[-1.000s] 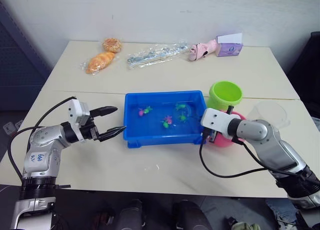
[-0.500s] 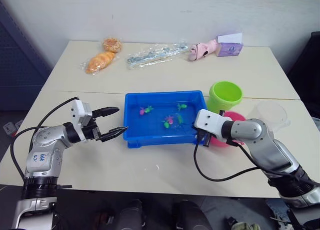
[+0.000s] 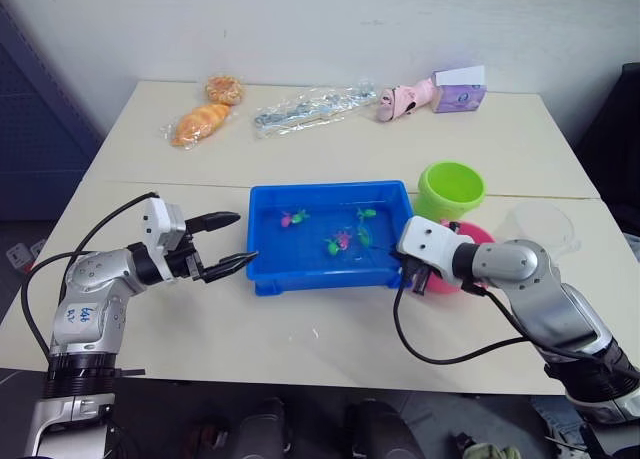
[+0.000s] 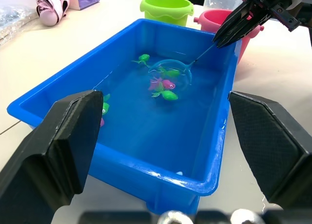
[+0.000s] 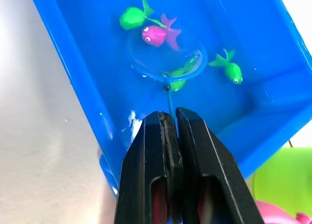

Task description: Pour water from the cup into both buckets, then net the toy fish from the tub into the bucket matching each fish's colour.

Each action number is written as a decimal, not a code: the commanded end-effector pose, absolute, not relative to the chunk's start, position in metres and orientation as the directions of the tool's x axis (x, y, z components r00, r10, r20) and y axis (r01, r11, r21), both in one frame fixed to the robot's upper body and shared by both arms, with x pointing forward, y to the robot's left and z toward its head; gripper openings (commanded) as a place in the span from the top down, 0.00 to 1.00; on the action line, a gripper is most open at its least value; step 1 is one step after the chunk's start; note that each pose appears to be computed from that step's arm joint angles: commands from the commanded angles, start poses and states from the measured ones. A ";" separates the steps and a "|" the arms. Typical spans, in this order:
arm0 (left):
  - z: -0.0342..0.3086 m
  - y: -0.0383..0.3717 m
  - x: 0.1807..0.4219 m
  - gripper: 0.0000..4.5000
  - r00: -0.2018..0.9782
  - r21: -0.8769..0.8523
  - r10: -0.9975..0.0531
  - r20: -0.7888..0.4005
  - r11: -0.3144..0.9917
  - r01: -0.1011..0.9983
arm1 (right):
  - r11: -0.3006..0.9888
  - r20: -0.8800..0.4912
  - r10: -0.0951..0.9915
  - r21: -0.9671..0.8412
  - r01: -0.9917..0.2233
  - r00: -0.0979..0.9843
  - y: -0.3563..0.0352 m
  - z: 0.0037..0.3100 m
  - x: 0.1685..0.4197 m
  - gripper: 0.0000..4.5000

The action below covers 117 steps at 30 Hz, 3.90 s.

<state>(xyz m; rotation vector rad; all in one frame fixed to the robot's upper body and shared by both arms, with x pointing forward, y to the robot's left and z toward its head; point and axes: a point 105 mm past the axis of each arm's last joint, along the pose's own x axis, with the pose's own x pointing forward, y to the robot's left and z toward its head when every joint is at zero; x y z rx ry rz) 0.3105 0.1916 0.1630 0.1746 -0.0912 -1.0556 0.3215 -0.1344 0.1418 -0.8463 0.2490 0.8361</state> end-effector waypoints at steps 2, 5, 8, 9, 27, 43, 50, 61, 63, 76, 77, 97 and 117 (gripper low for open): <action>0.169 0.188 0.308 0.02 0.468 0.201 -0.884 0.015 0.461 0.864 | 0.405 -0.447 0.548 -0.597 -0.692 0.707 -0.138 0.157 0.322 1.00; 0.169 0.187 0.308 0.02 0.465 0.200 -0.885 0.015 0.459 0.866 | 0.413 -0.437 0.546 -0.602 -0.683 0.715 -0.139 0.159 0.323 1.00; 0.169 0.186 0.309 0.02 0.463 0.199 -0.886 0.015 0.456 0.867 | 0.415 -0.433 0.544 -0.606 -0.679 0.719 -0.140 0.160 0.324 1.00; 0.169 0.186 0.309 0.02 0.462 0.199 -0.887 0.016 0.456 0.867 | 0.415 -0.431 0.544 -0.608 -0.677 0.720 -0.140 0.161 0.324 1.00; 0.169 0.183 0.309 0.02 0.430 0.206 -0.903 0.014 0.423 0.882 | 0.456 -0.383 0.593 -0.565 -0.688 0.708 -0.158 0.190 0.296 1.00; 0.190 0.139 0.303 0.02 0.134 0.218 -0.990 0.046 0.141 0.966 | 0.645 -0.272 0.458 -0.554 -0.527 0.846 -0.239 0.218 0.225 1.00; 0.186 0.124 0.308 0.02 0.085 0.202 -0.994 0.069 0.097 0.975 | 0.612 -0.209 0.314 -0.701 -0.365 0.926 -0.284 0.208 0.216 1.00; 0.183 0.106 0.305 0.02 0.049 0.205 -0.996 0.077 0.064 0.977 | 0.226 -0.091 0.193 -0.965 -0.134 0.977 -0.309 0.185 0.218 1.00; 0.184 0.103 0.304 0.02 0.040 0.210 -0.996 0.075 0.055 0.976 | 0.102 -0.059 0.221 -0.991 -0.083 0.974 -0.307 0.186 0.219 1.00; 0.196 0.085 0.303 0.02 0.023 0.237 -0.996 0.092 0.044 0.971 | -0.246 -0.020 0.313 -0.967 0.061 0.950 -0.305 0.160 0.221 1.00; 0.198 0.083 0.303 0.02 0.021 0.239 -0.995 0.095 0.043 0.970 | -0.251 -0.026 0.327 -0.966 0.060 0.944 -0.303 0.157 0.220 1.00; 0.203 0.080 0.305 0.02 0.010 0.230 -0.997 0.073 0.026 0.973 | -0.299 0.033 0.334 -0.944 0.139 0.942 -0.299 0.153 0.209 1.00; 0.199 0.078 0.306 0.02 0.025 0.228 -0.996 0.089 0.044 0.973 | -0.305 0.079 0.330 -0.934 0.186 0.941 -0.293 0.172 0.219 1.00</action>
